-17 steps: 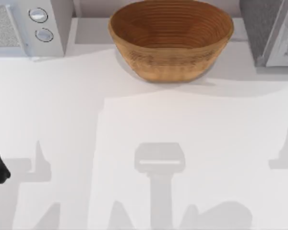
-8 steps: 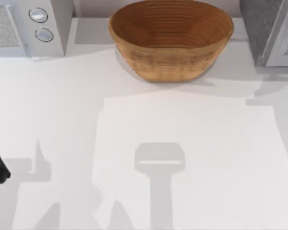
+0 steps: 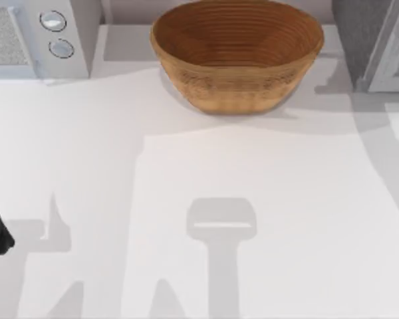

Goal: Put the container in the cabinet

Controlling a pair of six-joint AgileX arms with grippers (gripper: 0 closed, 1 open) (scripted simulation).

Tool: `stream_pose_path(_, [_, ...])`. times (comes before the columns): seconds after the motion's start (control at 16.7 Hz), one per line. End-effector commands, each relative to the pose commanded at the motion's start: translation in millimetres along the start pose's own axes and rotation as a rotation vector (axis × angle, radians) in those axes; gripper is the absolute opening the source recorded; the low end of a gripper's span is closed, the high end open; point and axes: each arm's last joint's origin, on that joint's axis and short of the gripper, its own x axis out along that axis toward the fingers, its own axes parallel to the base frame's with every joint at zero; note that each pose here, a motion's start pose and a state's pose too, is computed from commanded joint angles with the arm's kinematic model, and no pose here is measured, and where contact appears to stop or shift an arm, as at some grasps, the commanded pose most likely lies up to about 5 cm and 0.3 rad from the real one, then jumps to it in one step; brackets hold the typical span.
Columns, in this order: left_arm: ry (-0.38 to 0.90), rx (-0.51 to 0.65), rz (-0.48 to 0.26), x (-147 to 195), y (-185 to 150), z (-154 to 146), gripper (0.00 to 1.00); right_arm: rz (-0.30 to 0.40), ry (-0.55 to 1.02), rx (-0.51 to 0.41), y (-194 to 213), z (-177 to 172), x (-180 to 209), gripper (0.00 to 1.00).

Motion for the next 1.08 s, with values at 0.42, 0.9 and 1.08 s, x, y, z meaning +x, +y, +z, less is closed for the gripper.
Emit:
stream_pose_path(0.42, [0.000, 0.000, 0.000, 0, 0, 0, 1.00, 0.000, -0.005, 0.000, 5, 9, 11, 0.00])
stream_pose_path(0.9, [0.000, 0.000, 0.000, 0, 0, 0, 1.00, -0.002, 0.036, -0.004, 8, 18, 59, 0.00])
stream_pose_path(1.08, [0.000, 0.000, 0.000, 0, 0, 0, 1.00, -0.001, 0.020, -0.001, 9, 32, 92, 0.00])
